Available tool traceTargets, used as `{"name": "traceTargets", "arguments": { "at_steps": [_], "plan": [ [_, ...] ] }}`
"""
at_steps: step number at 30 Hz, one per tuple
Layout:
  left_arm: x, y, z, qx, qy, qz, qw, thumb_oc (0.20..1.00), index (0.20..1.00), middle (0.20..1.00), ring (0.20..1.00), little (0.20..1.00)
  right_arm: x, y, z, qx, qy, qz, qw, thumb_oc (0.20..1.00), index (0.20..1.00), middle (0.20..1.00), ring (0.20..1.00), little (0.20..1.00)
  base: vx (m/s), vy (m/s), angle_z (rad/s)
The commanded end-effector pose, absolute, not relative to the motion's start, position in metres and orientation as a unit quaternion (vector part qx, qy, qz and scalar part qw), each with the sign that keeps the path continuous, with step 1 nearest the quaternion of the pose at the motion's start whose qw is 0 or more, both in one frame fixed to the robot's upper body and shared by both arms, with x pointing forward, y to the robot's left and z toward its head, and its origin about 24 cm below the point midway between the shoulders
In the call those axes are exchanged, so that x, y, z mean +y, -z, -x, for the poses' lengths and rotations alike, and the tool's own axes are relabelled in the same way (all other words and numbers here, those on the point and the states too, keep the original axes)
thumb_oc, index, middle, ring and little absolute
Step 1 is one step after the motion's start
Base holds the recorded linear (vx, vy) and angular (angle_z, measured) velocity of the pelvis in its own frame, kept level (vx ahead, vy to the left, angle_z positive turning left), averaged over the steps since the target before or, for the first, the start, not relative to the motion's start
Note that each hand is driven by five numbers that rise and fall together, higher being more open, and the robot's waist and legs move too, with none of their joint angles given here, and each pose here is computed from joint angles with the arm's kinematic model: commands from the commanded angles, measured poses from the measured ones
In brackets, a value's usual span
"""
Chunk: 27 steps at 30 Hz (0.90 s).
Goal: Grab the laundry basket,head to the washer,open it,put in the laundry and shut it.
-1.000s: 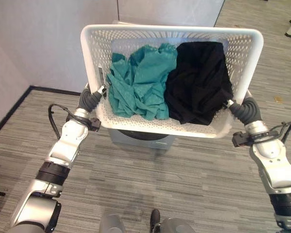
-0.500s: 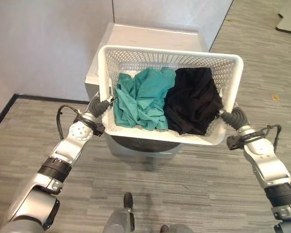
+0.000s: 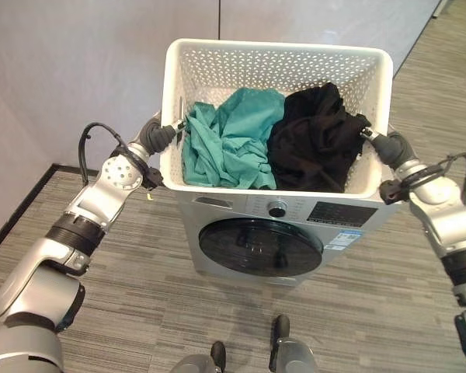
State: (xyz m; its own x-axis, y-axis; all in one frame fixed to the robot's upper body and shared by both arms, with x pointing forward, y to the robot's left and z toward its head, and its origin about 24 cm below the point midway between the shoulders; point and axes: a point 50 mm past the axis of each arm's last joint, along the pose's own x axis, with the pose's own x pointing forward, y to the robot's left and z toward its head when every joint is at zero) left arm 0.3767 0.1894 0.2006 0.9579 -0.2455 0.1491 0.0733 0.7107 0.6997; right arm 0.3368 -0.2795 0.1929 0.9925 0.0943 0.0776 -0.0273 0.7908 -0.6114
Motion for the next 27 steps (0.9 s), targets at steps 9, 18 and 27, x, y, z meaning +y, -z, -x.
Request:
{"name": "traceTargets", "arguments": {
  "at_steps": [9, 18, 27],
  "plan": [
    [0.214, -0.256, -0.386, -0.176, 0.003, -0.363, 0.915, 0.2, 0.2, 0.2, 0.2, 0.2, -0.358, -0.195, -0.304, 0.036, 0.076, 0.357, 0.93, 0.2, 0.2, 0.2, 0.2, 0.2, 0.2, -0.244, 0.25],
    [0.218, -0.285, -0.398, -0.174, -0.033, -0.388, 0.904, 0.2, 0.2, 0.2, 0.2, 0.2, -0.346, -0.198, -0.329, 0.047, 0.061, 0.361, 0.929, 0.2, 0.2, 0.2, 0.2, 0.2, 0.07, 0.019, -0.11],
    [0.228, -0.27, -0.397, -0.143, -0.027, -0.404, 0.903, 0.2, 0.2, 0.2, 0.2, 0.2, -0.314, -0.17, -0.341, 0.077, -0.015, 0.356, 0.931, 0.2, 0.2, 0.2, 0.2, 0.2, 0.1, 0.087, -0.25]
  ]
}}
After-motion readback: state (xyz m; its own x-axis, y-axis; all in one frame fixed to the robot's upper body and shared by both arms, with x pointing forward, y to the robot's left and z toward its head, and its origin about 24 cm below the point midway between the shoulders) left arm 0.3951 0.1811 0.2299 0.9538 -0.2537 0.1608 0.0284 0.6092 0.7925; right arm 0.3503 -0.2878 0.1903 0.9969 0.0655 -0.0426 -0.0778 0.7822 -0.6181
